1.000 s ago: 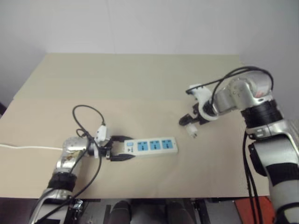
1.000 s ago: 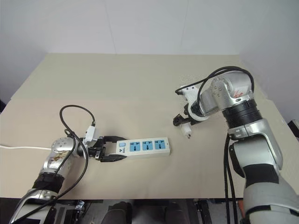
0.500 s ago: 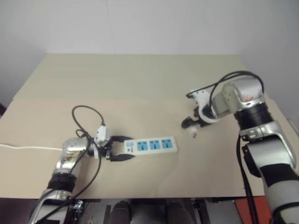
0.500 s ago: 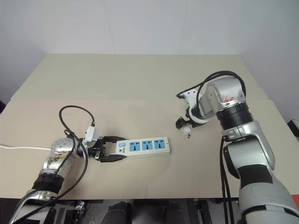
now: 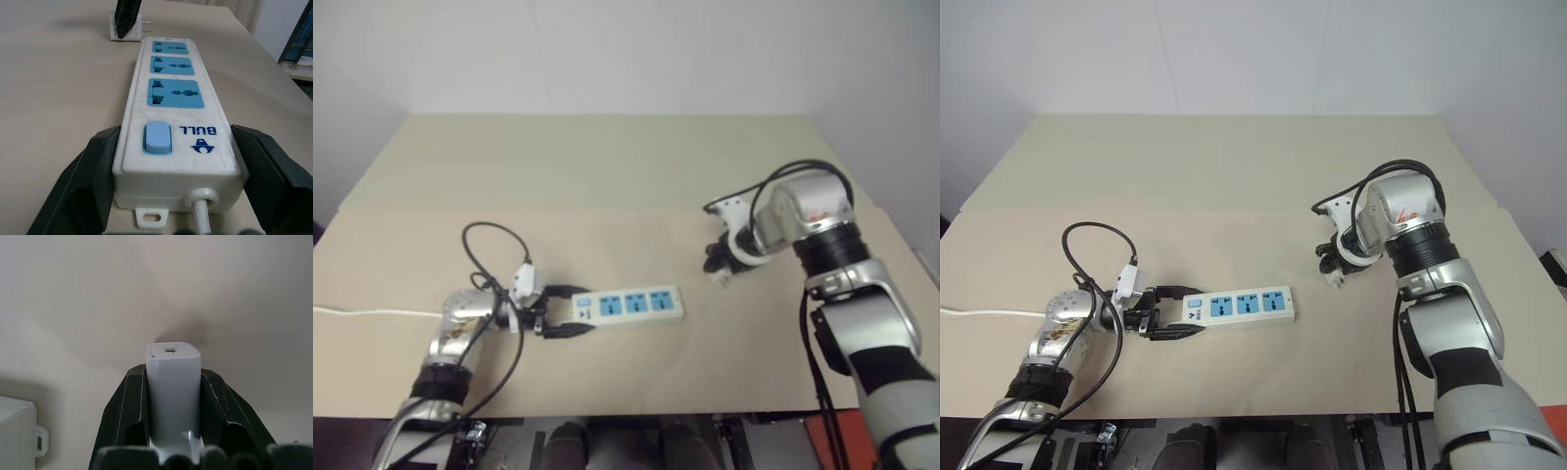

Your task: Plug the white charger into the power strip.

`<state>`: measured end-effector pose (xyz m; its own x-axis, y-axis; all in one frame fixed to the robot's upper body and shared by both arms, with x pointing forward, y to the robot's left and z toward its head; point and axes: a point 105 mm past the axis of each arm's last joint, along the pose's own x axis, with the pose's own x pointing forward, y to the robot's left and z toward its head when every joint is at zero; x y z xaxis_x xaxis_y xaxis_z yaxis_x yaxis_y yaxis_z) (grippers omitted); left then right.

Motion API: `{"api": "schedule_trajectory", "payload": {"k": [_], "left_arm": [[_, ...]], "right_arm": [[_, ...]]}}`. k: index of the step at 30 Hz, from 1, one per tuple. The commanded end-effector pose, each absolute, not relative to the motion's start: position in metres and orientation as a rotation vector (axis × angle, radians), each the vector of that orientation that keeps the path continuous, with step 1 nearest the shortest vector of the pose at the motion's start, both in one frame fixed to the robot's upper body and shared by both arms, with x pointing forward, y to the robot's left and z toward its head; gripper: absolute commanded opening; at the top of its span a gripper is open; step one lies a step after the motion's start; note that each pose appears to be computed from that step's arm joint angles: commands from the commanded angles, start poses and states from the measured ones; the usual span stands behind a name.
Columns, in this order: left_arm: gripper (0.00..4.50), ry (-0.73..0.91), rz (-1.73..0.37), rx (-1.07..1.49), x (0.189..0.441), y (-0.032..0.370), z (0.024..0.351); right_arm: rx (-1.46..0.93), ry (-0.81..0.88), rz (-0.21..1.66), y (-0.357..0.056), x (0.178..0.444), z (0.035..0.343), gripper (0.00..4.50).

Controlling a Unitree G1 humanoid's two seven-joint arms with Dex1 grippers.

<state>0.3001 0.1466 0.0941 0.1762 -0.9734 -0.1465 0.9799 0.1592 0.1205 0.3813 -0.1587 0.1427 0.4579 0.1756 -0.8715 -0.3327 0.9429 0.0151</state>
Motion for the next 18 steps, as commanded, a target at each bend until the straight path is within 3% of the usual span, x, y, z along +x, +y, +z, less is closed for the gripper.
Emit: {"api": "schedule_trajectory", "payload": {"k": [1,4,9,12,16,18], "left_arm": [[3.26,0.035,-1.392,0.217,0.301,0.145,0.096],[3.26,0.033,-1.395,0.212,0.3,0.146,0.099],[3.26,0.065,-1.434,0.218,0.296,0.151,0.103],[3.26,0.065,-1.439,0.228,0.296,0.151,0.105],[3.26,0.063,-1.432,0.247,0.297,0.15,0.104],[3.26,0.054,-1.424,0.238,0.297,0.149,0.106]], "right_arm": [[-0.252,0.967,0.342,-0.159,0.388,0.157,1.12],[-0.4,0.831,0.449,-0.152,0.386,0.174,1.12],[-0.293,0.404,0.773,-0.115,0.366,0.241,1.12],[-0.219,0.168,0.968,-0.103,0.343,0.263,1.12],[0.105,-0.084,1.219,-0.099,0.31,0.276,1.12],[0.21,-0.173,1.254,-0.098,0.305,0.272,1.12]]}}
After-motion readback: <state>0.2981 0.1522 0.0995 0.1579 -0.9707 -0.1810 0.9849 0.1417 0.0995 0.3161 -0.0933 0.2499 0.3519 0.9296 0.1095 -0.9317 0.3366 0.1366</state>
